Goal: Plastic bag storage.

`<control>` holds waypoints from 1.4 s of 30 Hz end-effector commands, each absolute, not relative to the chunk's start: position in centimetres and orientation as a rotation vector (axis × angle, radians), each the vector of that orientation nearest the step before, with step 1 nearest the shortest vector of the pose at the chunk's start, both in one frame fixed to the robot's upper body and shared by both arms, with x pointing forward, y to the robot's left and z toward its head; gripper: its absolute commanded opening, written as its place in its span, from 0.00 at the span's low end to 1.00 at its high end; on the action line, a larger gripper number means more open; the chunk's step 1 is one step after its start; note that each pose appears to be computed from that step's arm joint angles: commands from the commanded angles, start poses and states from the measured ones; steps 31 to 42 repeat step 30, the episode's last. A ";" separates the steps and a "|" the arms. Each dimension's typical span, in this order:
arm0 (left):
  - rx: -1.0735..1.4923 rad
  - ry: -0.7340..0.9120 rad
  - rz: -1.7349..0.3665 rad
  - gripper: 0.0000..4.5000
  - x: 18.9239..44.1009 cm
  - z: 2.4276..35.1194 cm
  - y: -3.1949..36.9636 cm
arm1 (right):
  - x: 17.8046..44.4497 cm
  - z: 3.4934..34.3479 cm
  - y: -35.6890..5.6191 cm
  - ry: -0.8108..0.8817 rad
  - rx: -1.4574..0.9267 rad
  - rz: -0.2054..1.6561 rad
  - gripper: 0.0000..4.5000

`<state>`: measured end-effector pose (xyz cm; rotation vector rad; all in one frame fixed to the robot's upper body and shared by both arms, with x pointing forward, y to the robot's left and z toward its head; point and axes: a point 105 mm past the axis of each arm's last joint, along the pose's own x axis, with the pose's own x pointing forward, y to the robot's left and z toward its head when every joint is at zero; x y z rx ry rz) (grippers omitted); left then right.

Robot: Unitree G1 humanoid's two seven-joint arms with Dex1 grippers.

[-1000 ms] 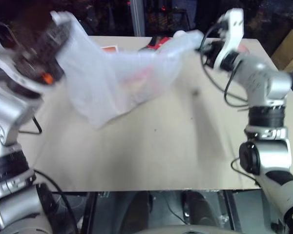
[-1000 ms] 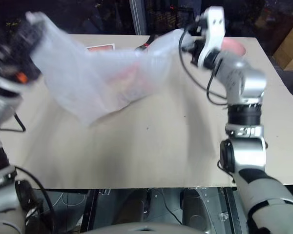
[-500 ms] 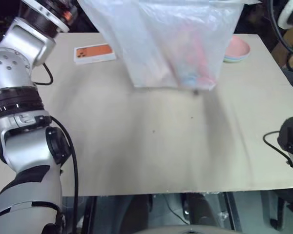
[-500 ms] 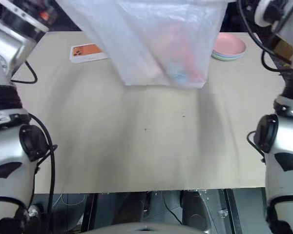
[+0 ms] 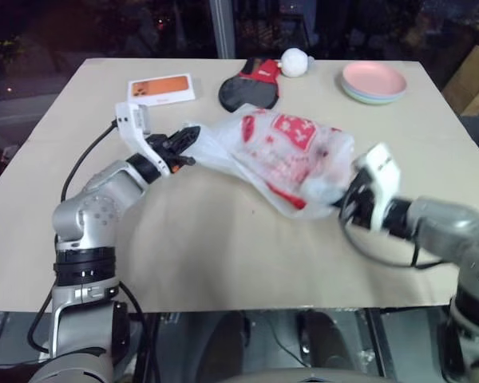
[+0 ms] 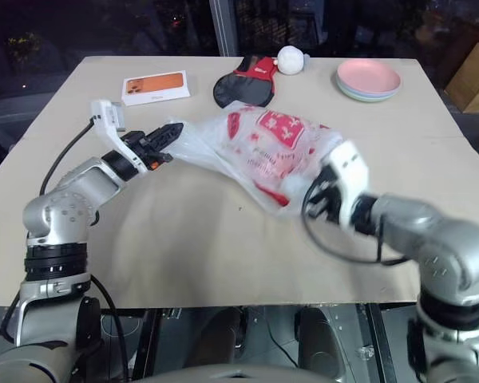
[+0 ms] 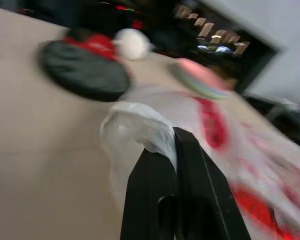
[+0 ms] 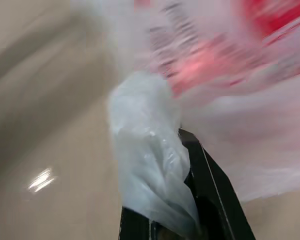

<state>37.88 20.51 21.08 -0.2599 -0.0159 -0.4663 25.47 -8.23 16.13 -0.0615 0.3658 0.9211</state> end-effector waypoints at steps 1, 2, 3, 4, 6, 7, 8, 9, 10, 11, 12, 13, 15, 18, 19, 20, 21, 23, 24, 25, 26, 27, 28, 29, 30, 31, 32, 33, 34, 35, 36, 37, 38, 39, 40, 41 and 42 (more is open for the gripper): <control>-0.182 -0.052 -0.470 0.02 37.4 21.4 20.9 | 24.4 15.4 -7.4 0.320 -0.128 0.988 0.00; -0.165 -0.045 -0.502 0.02 36.9 21.2 20.7 | 24.9 15.2 -7.8 0.310 -0.140 0.964 0.00; -0.176 -0.039 -0.545 0.02 36.3 21.1 20.4 | 25.5 15.1 -8.5 0.291 -0.167 0.921 0.00; -0.184 -0.030 -0.569 0.01 35.6 20.8 20.5 | 25.9 15.2 -9.2 0.272 -0.188 0.892 0.06; -0.193 -0.010 -0.608 0.13 33.8 20.0 20.7 | 25.6 15.8 -10.0 0.234 -0.194 0.890 0.20; -0.191 -0.001 -0.627 0.18 32.8 19.6 20.7 | 25.3 15.9 -10.3 0.222 -0.208 0.893 0.29; -0.170 0.007 -0.649 0.28 31.9 19.3 20.6 | 24.8 16.0 -10.6 0.211 -0.240 0.899 0.40; -0.134 0.014 -0.667 0.37 31.0 18.9 20.6 | 24.4 16.0 -10.9 0.202 -0.264 0.903 0.50; -0.110 0.023 -0.680 0.46 30.1 18.4 20.6 | 24.1 16.2 -11.2 0.194 -0.277 0.901 0.60; -0.094 0.026 -0.687 0.58 29.2 18.1 20.8 | 23.7 16.4 -11.5 0.187 -0.283 0.900 0.72; -0.061 0.030 -0.686 0.68 28.5 17.7 21.0 | 23.3 16.6 -11.8 0.181 -0.284 0.899 0.82; -0.045 0.046 -0.674 0.80 27.7 17.2 21.5 | 22.6 16.9 -12.2 0.175 -0.290 0.899 0.93; 0.011 0.085 -0.634 0.99 26.2 16.0 22.6 | 20.9 17.4 -13.1 0.171 -0.273 0.896 1.00; 0.022 0.146 -0.627 0.99 24.1 14.1 23.2 | 18.7 16.8 -14.7 0.215 -0.259 0.864 1.00; 0.024 0.161 -0.628 0.99 23.6 13.6 23.2 | 18.2 16.5 -15.2 0.236 -0.261 0.847 1.00; 0.030 0.177 -0.630 0.99 22.9 13.0 23.2 | 17.8 15.9 -16.2 0.263 -0.286 0.809 1.00; 0.027 0.187 -0.628 0.99 22.5 12.6 23.2 | 17.5 15.4 -17.2 0.284 -0.313 0.773 1.00; 0.023 0.200 -0.623 0.99 22.0 12.1 23.2 | 17.3 14.6 -19.3 0.323 -0.382 0.697 1.00; 0.022 0.204 -0.618 0.99 21.8 11.9 23.3 | 17.3 14.0 -20.3 0.346 -0.435 0.671 1.00; 0.016 0.205 -0.605 0.99 21.7 11.8 23.5 | 17.2 13.5 -21.0 0.359 -0.480 0.656 1.00; 0.012 0.204 -0.591 0.99 21.8 11.8 23.8 | 17.2 13.3 -21.6 0.359 -0.499 0.644 1.00; 0.011 0.199 -0.575 0.99 21.8 11.9 24.1 | 17.3 13.2 -21.9 0.347 -0.501 0.640 1.00; 0.009 0.194 -0.561 0.99 21.9 12.0 24.4 | 17.3 13.1 -22.3 0.341 -0.499 0.633 1.00; 0.009 0.191 -0.552 0.99 22.0 12.1 24.6 | 17.3 12.9 -22.5 0.337 -0.499 0.630 1.00; 0.012 0.189 -0.544 0.99 22.1 12.2 24.8 | 17.4 12.8 -22.8 0.332 -0.502 0.631 1.00; 0.012 0.189 -0.544 0.99 22.1 12.2 24.8 | 17.4 12.8 -22.8 0.332 -0.502 0.631 1.00; 0.012 0.189 -0.544 0.99 22.1 12.2 24.8 | 17.4 12.8 -22.8 0.332 -0.502 0.631 1.00; 0.012 0.189 -0.544 0.99 22.1 12.2 24.8 | 17.4 12.8 -22.8 0.332 -0.502 0.631 1.00; 0.012 0.189 -0.544 0.99 22.1 12.2 24.8 | 17.4 12.8 -22.8 0.332 -0.502 0.631 1.00; 0.012 0.189 -0.544 0.99 22.1 12.2 24.8 | 17.4 12.8 -22.8 0.332 -0.502 0.631 1.00; 0.012 0.189 -0.544 0.99 22.1 12.2 24.8 | 17.4 12.8 -22.8 0.332 -0.502 0.631 1.00; 0.012 0.189 -0.544 0.99 22.1 12.2 24.8 | 17.4 12.8 -22.8 0.332 -0.502 0.631 1.00; 0.012 0.189 -0.544 0.99 22.1 12.2 24.8 | 17.4 12.8 -22.8 0.332 -0.502 0.631 1.00; 0.012 0.189 -0.544 0.99 22.1 12.2 24.8 | 17.4 12.8 -22.8 0.332 -0.502 0.631 1.00; 0.012 0.189 -0.544 0.99 22.1 12.2 24.8 | 17.4 12.8 -22.8 0.332 -0.502 0.631 1.00; 0.012 0.189 -0.544 0.99 22.1 12.2 24.8 | 17.4 12.8 -22.8 0.332 -0.502 0.631 1.00; 0.012 0.189 -0.544 0.99 22.1 12.2 24.8 | 17.4 12.8 -22.8 0.332 -0.502 0.631 1.00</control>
